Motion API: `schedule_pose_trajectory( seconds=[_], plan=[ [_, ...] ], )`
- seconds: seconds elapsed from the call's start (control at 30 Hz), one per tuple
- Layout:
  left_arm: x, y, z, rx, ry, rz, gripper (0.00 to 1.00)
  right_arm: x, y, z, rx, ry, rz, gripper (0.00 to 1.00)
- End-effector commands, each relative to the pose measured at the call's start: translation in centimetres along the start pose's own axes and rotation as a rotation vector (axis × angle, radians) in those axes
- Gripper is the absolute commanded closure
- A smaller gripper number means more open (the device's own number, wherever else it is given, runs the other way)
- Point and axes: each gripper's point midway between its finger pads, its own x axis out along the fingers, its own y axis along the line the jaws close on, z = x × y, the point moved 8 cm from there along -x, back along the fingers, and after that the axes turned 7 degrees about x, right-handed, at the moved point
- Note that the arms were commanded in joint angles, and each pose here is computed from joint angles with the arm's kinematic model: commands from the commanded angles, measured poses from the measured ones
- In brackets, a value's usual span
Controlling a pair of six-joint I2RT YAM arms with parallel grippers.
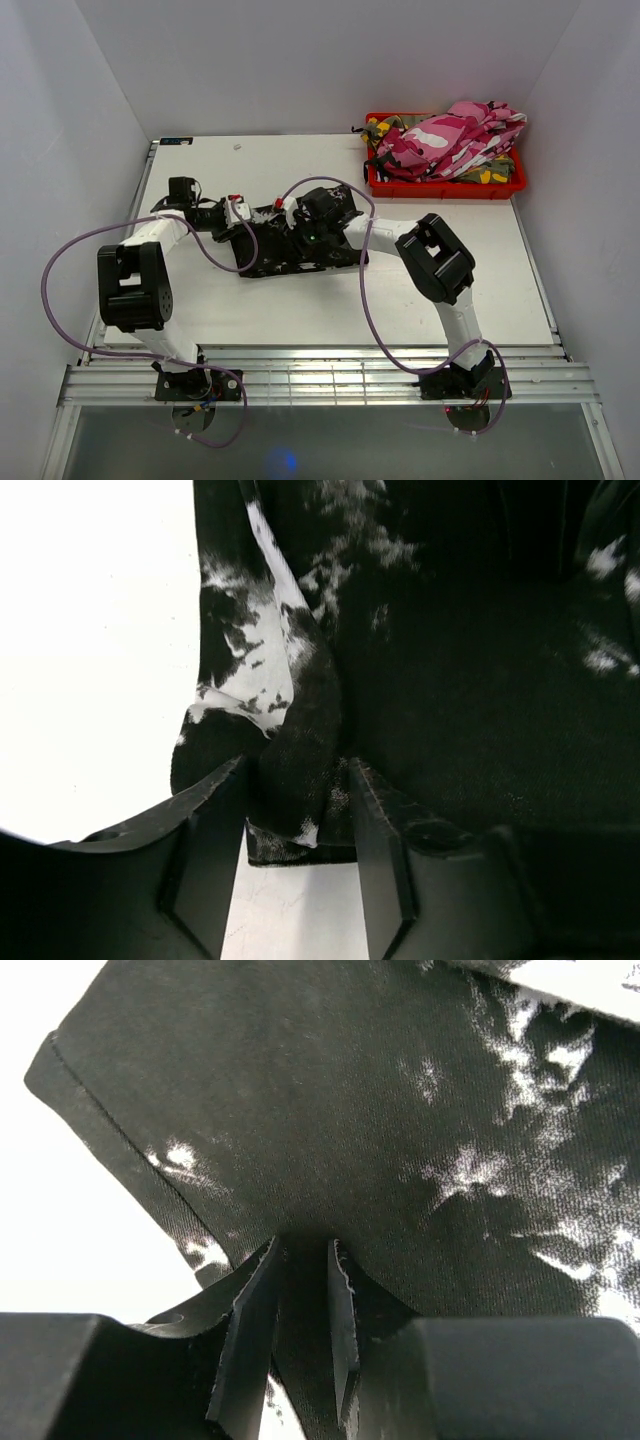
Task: Fold and stack the trousers
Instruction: Fold the trousers
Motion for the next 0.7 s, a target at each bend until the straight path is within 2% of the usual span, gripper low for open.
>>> schedule_pose_trajectory(
  seconds=[0.0, 0.13, 0.33, 0.4, 0.47, 0.57, 0.63, 0.67],
  plan=[
    [0.0, 0.1, -1.0, 0.063, 0.054, -0.002, 0.43, 0.9, -0.4, -0.6, 0.011, 0.028, -0.021, 0.68],
    [0.1, 0.7, -1.6, 0.080, 0.084, 0.007, 0.46, 0.9, -0.5, -1.3, 0.006, 0.047, -0.029, 0.68],
    [0.2, 3.4, -2.4, 0.060, 0.117, 0.051, 0.75, 0.8, -0.4, -2.5, -0.020, 0.090, -0.047, 0.71],
    [-0.3, 3.9, -2.6, 0.016, 0.111, 0.054, 0.81, 0.7, -0.5, -3.0, -0.024, 0.113, -0.058, 0.73],
    [-0.7, 5.2, -2.2, 0.001, 0.061, 0.051, 0.91, 0.6, -0.5, -3.3, -0.045, 0.123, -0.068, 0.74],
    [-1.3, 6.0, -1.8, -0.057, -0.002, 0.015, 1.00, 0.3, -0.6, -3.4, -0.075, 0.127, -0.084, 0.74],
    [-1.4, 5.4, -1.3, -0.117, -0.024, -0.039, 1.00, -0.1, -0.3, -3.0, -0.105, 0.111, -0.082, 0.73],
    [-1.3, 5.2, -1.0, -0.156, -0.052, -0.068, 1.00, -0.8, 0.0, -2.0, -0.126, 0.080, -0.085, 0.67]
  ],
)
